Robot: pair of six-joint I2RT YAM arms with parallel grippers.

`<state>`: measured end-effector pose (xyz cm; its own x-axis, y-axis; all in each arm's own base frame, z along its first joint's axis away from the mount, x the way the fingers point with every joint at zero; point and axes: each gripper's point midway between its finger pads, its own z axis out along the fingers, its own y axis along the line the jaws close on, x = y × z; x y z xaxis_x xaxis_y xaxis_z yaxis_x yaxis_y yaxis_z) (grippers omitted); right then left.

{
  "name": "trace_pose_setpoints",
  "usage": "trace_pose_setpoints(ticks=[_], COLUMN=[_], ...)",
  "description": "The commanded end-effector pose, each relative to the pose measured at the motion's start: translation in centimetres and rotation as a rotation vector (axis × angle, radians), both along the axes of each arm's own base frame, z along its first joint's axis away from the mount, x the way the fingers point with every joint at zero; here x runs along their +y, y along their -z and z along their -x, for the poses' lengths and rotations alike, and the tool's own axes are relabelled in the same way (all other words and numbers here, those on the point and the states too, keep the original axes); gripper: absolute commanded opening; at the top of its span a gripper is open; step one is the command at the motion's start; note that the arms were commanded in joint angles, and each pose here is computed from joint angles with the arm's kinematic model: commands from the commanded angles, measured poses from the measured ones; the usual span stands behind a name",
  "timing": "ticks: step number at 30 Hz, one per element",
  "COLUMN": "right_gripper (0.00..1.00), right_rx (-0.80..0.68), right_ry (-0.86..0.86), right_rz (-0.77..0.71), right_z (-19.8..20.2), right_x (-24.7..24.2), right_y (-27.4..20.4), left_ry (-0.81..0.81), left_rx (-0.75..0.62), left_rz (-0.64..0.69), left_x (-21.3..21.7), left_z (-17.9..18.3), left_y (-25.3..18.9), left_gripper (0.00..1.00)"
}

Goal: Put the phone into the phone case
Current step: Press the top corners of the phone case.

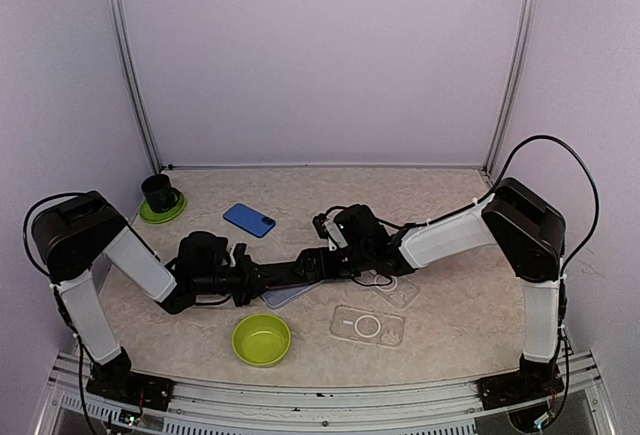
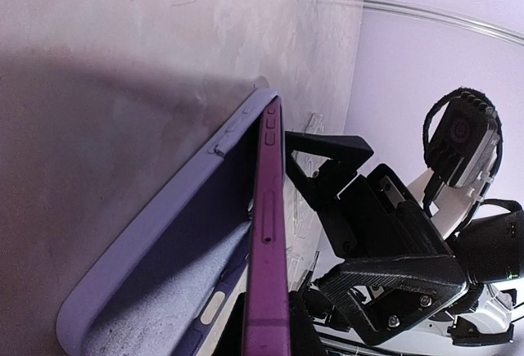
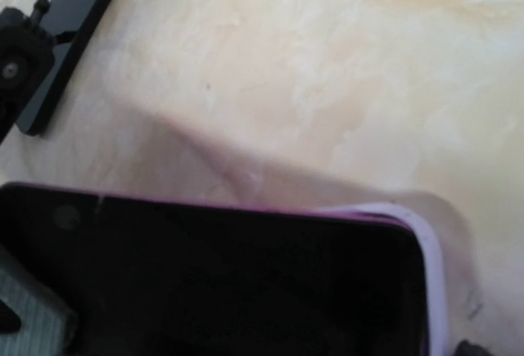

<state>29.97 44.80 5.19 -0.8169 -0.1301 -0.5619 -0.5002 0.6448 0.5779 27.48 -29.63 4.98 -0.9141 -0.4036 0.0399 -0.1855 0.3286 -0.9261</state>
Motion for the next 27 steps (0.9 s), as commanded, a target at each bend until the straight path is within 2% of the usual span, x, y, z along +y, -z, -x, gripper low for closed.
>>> trace_pose_setpoints(ticks=[1,14,22,27], right_gripper=[0.99,0.97,0.97,0.98], right_rx=[0.118,0.167,0.211,0.175], right_ry=[-0.232,-0.299,-0.373,-0.349], right_rz=[-0.08,-0.126,-0.181,-0.169], right_z=[7.5,8.7,9.9,8.7], right_x=[3.4,4.2,4.7,4.1], right_y=[-0.4,-1.3,-1.8,-2.7], left_ry=[-0.019,-0.029,-0.004,0.025], left_rx=[0.17,0.191,0.154,0.11], left_rz=[-0.079,-0.078,-0.053,-0.031], left_x=[0.4,-0.2,-0.7,-1.1], left_z=[2.5,2.9,2.5,2.1], left_y=[4.7,6.1,5.9,5.1], left_gripper=[0.0,0.0,0.0,0.0])
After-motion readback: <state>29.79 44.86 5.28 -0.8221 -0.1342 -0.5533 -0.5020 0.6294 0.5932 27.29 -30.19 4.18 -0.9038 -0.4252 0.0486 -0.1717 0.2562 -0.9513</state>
